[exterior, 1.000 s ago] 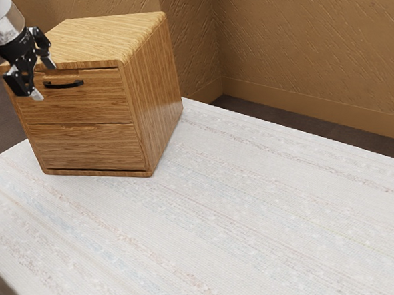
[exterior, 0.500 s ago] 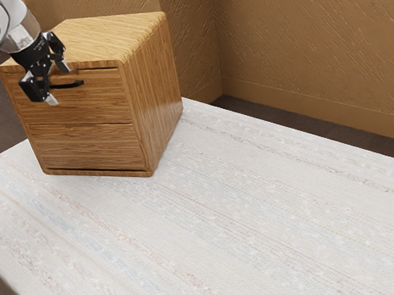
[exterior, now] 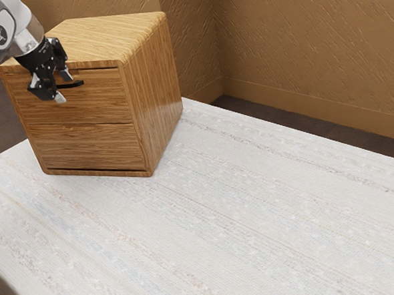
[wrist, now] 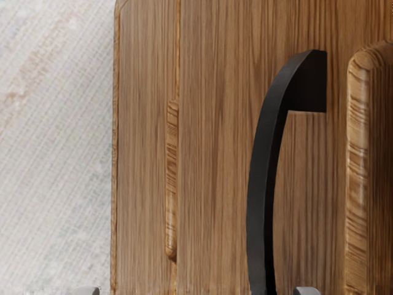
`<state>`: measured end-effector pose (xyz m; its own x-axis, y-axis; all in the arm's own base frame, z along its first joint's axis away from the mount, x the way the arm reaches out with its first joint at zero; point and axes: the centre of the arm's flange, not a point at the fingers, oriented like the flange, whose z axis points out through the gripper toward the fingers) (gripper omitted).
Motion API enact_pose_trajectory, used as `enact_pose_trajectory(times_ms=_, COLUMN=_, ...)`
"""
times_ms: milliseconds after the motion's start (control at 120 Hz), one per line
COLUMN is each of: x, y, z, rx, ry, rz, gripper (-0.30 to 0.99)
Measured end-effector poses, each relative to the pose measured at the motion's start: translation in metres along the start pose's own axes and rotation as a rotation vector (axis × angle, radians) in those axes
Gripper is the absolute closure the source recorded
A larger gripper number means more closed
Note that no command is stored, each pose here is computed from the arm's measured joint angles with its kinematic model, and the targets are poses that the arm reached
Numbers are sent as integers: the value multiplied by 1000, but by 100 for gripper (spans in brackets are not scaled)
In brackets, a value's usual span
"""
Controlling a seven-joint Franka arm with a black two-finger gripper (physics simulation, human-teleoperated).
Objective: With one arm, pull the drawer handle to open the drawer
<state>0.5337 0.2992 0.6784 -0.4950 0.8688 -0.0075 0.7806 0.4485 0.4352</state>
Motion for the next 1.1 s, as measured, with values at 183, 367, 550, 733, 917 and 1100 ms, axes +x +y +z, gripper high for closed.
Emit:
enact_pose_trajectory(times_ms=183, x=-4, y=0, z=-3, rx=-18, ry=-3, rz=6, gripper=33)
enact_pose_trajectory(times_ms=367, x=9, y=1, z=-1, rx=-23, ry=6, rz=-11, gripper=34)
enact_pose_trajectory(times_ms=550, x=6, y=1, z=0, rx=-24, ry=5, rz=-5, gripper=39)
enact_pose_trajectory(times_ms=733, x=8, y=2, z=4, rx=-22, ry=6, rz=-5, gripper=42)
enact_pose_trajectory(times_ms=917, x=21, y=1, z=7, rx=-20, ry=15, rz=-19, gripper=44)
enact_pose_trajectory(times_ms=1100, x=21, y=-1, z=10, rx=-15, ry=13, rz=-17, gripper=51)
